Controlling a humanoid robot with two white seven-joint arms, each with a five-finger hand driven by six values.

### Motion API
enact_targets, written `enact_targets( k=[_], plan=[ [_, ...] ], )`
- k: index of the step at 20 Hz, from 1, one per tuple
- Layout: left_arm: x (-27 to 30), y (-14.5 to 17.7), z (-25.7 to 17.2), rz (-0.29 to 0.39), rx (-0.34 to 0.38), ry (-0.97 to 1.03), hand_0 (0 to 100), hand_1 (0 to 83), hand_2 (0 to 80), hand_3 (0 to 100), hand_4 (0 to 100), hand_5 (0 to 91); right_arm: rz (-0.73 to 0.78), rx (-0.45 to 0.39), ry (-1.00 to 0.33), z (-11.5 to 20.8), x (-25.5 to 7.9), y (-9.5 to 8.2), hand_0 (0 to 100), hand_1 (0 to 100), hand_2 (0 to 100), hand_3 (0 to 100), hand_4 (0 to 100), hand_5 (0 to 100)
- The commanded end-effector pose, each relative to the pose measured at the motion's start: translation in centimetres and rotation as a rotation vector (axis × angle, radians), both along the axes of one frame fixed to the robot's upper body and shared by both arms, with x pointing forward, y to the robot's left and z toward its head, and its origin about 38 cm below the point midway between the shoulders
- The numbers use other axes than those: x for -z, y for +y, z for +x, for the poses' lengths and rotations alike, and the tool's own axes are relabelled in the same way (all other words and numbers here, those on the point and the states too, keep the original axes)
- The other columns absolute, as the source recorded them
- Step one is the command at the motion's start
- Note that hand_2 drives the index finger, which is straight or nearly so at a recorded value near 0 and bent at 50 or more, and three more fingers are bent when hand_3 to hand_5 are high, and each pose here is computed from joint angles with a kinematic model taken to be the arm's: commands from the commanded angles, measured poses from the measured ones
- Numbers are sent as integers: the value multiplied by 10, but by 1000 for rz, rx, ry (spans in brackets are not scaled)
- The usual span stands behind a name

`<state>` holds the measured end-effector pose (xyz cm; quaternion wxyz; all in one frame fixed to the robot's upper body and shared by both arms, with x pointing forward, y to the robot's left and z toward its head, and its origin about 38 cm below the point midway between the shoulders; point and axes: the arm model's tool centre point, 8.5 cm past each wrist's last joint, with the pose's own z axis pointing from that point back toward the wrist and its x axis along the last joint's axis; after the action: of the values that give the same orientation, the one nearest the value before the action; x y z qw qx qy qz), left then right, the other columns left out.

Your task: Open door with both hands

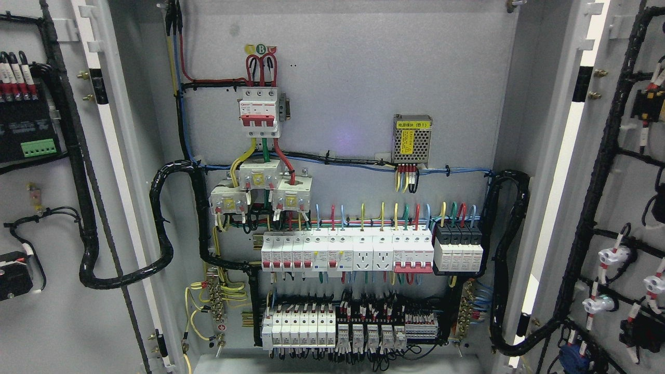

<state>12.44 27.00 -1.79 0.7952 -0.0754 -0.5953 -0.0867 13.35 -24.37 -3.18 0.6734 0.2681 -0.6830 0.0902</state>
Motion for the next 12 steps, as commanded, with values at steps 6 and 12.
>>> enact_targets(
  k=[6, 12],
  plan=[
    [97, 47, -151, 112, 23, 527, 120, 389, 0, 0, 0, 0, -271, 29, 638, -178, 135, -46, 120, 389, 0, 0, 0, 0],
    [142, 79, -216, 167, -1, 788, 120, 389, 0, 0, 0, 0, -373, 105, 824, -212, 167, -63, 120, 389, 0, 0, 0, 0]
  ],
)
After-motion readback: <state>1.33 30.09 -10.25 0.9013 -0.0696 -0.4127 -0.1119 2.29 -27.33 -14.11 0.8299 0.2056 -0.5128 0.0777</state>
